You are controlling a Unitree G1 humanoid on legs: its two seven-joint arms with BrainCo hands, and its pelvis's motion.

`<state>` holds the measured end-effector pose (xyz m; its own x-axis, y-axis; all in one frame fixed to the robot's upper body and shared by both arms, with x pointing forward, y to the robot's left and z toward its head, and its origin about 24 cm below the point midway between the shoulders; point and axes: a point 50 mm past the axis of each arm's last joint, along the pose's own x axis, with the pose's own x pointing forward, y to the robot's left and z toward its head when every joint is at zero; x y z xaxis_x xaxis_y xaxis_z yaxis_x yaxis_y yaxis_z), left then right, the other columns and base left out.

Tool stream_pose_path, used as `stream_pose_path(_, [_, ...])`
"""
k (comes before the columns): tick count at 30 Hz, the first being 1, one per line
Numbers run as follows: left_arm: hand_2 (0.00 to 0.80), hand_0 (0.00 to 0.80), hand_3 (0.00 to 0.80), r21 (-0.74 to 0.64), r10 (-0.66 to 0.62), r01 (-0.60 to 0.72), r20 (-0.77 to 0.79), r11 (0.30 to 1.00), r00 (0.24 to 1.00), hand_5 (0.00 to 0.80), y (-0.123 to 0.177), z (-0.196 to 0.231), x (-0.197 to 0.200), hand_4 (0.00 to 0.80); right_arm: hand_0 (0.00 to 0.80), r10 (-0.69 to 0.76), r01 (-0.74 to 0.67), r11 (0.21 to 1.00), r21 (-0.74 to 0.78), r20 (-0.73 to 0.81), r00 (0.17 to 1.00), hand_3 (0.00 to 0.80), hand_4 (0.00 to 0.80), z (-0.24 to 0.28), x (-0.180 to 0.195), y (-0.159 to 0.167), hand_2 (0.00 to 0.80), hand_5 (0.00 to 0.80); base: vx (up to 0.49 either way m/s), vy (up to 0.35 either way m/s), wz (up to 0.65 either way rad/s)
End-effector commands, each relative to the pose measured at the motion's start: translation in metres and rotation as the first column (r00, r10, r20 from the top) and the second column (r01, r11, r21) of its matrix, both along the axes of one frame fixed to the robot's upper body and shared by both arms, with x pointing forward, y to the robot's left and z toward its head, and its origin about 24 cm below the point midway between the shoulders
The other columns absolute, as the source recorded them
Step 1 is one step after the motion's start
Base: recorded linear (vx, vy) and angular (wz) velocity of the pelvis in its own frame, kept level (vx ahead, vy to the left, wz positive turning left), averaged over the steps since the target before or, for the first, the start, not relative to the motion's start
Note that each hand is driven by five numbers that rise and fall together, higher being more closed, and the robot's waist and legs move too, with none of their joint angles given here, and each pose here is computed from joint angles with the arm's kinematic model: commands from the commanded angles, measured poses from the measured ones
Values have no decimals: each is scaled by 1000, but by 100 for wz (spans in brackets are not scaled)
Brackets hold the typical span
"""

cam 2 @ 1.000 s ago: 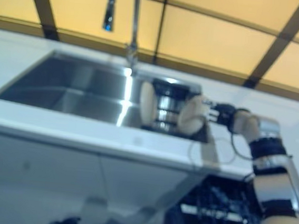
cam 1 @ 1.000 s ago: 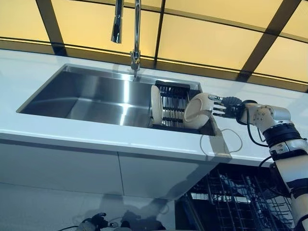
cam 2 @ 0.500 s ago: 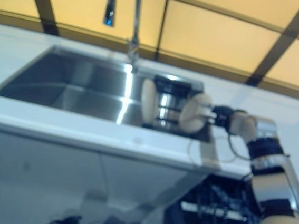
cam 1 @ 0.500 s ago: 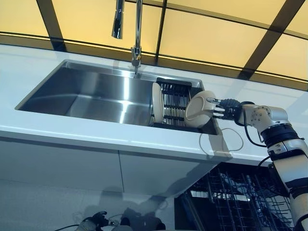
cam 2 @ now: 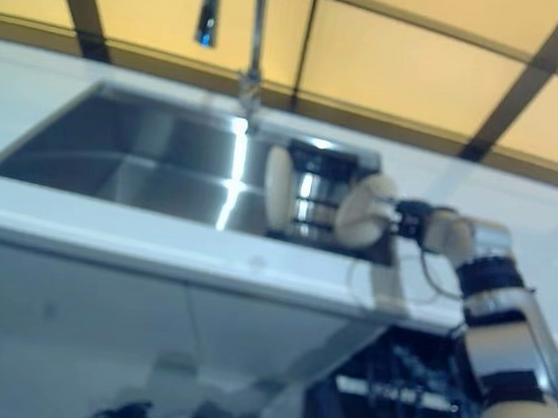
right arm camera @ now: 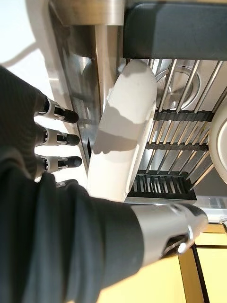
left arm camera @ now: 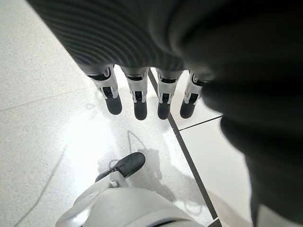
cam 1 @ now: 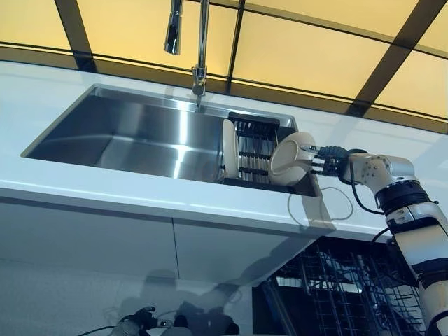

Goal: Take plates into dishwasher

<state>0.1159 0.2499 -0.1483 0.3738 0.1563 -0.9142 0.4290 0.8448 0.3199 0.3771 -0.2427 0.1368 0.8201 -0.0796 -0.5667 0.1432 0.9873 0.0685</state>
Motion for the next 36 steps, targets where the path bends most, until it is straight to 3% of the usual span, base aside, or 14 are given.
stream_pose_path(1, [0,0,0,10,-57,56,64,998,996,0,-5,8,29,0,0,-49,54,998,-20,179,983,0,0,61,17,-1,0,0,0,0,0])
stream_pose_path(32, [0,0,0,-3,-67,67,82,998,994,0,-15,9,40,0,0,-206,219,975,-30,237,949,0,0,69,25,14,0,0,0,1,0])
stream_pose_path(36, [0,0,0,-4,-67,68,86,998,994,0,-15,10,41,0,238,-212,228,973,-46,232,949,238,238,69,25,12,238,238,0,0,0])
